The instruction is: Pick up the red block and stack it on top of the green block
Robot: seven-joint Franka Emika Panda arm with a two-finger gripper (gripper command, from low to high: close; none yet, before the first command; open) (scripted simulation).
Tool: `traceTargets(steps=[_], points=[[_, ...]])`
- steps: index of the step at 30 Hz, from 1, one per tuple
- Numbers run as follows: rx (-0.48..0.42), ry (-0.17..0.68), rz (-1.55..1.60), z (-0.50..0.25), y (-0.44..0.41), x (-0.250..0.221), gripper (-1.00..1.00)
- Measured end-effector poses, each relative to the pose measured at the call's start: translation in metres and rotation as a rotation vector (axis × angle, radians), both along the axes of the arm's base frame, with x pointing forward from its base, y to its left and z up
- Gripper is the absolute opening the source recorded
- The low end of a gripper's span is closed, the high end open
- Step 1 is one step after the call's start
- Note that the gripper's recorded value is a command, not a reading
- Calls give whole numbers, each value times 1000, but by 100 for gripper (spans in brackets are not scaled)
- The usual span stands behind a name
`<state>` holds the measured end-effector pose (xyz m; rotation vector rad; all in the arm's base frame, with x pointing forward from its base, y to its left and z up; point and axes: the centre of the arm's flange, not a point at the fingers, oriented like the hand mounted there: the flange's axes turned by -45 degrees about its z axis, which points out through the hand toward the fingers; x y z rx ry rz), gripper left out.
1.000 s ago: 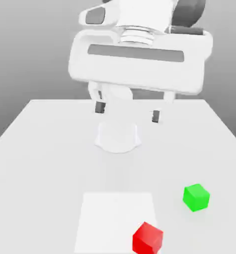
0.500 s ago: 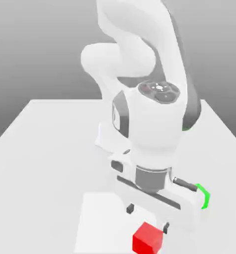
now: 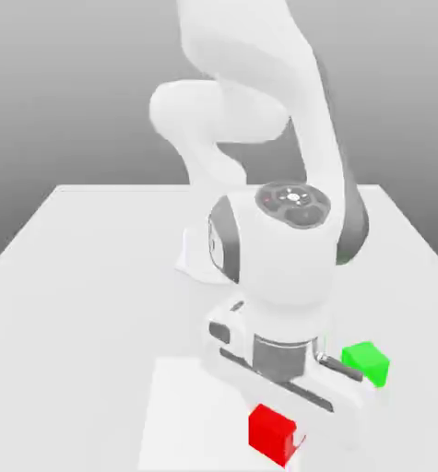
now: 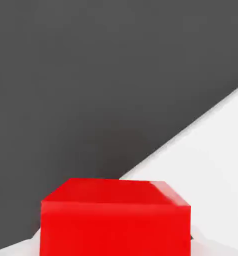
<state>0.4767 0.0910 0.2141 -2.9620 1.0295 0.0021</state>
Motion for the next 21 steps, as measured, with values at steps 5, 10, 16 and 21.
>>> traceTargets(steps=[5, 10, 16, 21], points=[[7, 5, -50, 24, 91, -71, -100], [-4, -1, -137, 28, 134, -140, -100], [-6, -6, -166, -11, 131, -140, -100], [-4, -2, -161, -32, 132, -143, 100]])
